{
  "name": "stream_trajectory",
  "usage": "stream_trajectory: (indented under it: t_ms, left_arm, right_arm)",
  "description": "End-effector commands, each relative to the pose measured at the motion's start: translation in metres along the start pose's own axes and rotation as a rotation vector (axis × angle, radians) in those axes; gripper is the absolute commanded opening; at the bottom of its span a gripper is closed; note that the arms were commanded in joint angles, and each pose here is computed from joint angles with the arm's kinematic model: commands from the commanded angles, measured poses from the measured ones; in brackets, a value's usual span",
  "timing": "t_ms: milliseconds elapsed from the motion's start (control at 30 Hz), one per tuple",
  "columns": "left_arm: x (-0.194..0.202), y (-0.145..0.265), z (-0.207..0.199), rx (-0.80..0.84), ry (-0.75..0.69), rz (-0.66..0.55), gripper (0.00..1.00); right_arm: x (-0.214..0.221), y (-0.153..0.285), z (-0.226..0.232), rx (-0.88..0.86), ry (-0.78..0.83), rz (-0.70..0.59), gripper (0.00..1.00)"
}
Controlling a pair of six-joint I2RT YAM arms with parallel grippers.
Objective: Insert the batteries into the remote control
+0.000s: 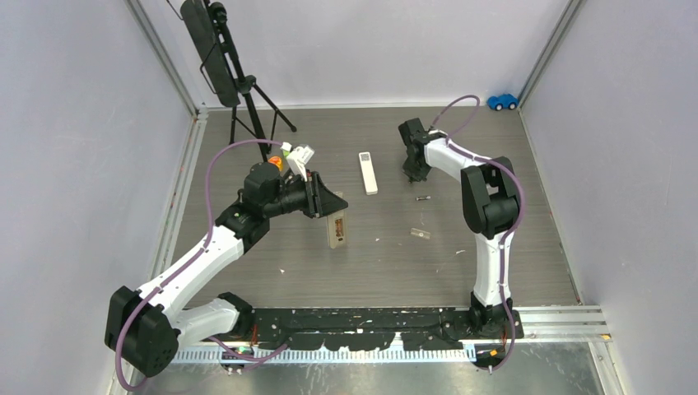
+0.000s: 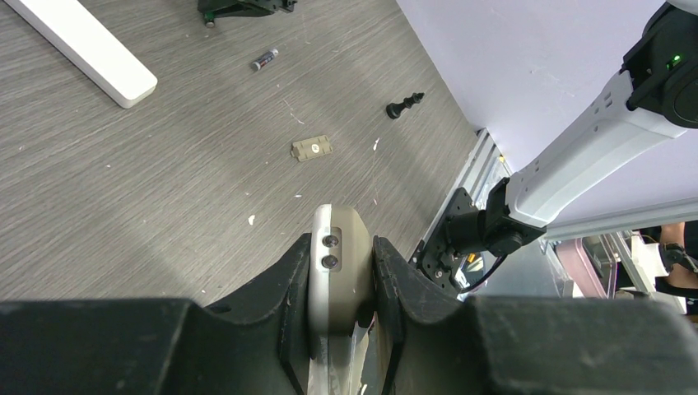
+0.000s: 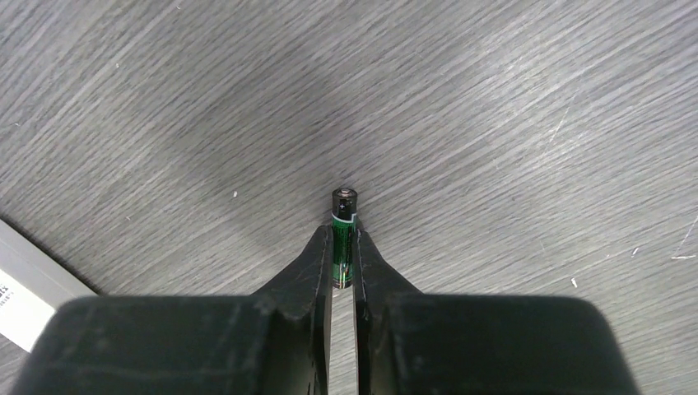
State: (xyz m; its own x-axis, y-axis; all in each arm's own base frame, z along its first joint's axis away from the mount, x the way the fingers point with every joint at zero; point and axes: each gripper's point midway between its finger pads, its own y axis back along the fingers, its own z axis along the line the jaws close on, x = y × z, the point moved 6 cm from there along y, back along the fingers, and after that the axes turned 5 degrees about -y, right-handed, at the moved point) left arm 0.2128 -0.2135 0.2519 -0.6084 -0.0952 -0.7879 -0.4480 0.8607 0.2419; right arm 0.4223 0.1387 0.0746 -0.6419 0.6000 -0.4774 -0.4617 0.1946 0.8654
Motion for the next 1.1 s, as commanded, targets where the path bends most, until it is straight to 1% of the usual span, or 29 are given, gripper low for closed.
stream_trajectory:
  t_ms: [0,100,200,333,433,500,533,600,833,867,933,1067]
  left_arm:
    - [-0.017,0.005,-0.014,0.053,-0.037,-0.058,0.00]
    - [-0.019,0.005,-0.016,0.059,-0.032,-0.063,0.00]
    - [-0.020,0.005,-0.017,0.067,-0.011,-0.066,0.00]
    - [-0.022,0.002,-0.021,0.096,0.040,-0.072,0.00]
    - [-0.023,-0.001,-0.022,0.115,0.078,-0.086,0.00]
    - [-0.023,-0.006,-0.019,0.115,0.104,-0.084,0.00]
    - [-0.023,-0.008,-0.018,0.111,0.122,-0.081,0.00]
    - [-0.022,-0.012,-0.016,0.106,0.161,-0.072,0.00]
    - [-0.024,-0.019,-0.014,0.081,0.312,-0.046,0.00]
    - [-0.023,-0.020,-0.013,0.076,0.330,-0.041,0.00]
    - [-0.022,-0.023,-0.010,0.059,0.357,-0.031,0.00]
    - [-0.017,-0.026,0.000,0.013,0.422,-0.011,0.00]
  right_arm:
    - [-0.009,0.009,-0.005,-0.006,0.049,-0.032,0.10]
    - [-0.009,0.017,-0.007,-0.040,0.097,-0.024,0.05]
    - [-0.008,0.035,-0.006,-0.136,0.133,-0.027,0.03]
    - [-0.012,0.089,-0.007,-0.289,0.175,-0.109,0.01]
    - [-0.004,0.139,-0.009,-0.424,0.200,-0.169,0.01]
    - [0.014,0.172,-0.010,-0.533,0.233,-0.208,0.01]
    - [0.014,0.191,-0.011,-0.589,0.233,-0.242,0.01]
    - [0.036,0.223,-0.011,-0.689,0.276,-0.275,0.01]
    - [0.079,0.307,-0.020,-1.014,0.306,-0.363,0.01]
    - [0.086,0.313,-0.019,-1.049,0.350,-0.382,0.01]
    - [0.099,0.315,-0.020,-1.053,0.400,-0.408,0.01]
    - [0.113,0.319,-0.018,-1.078,0.439,-0.406,0.01]
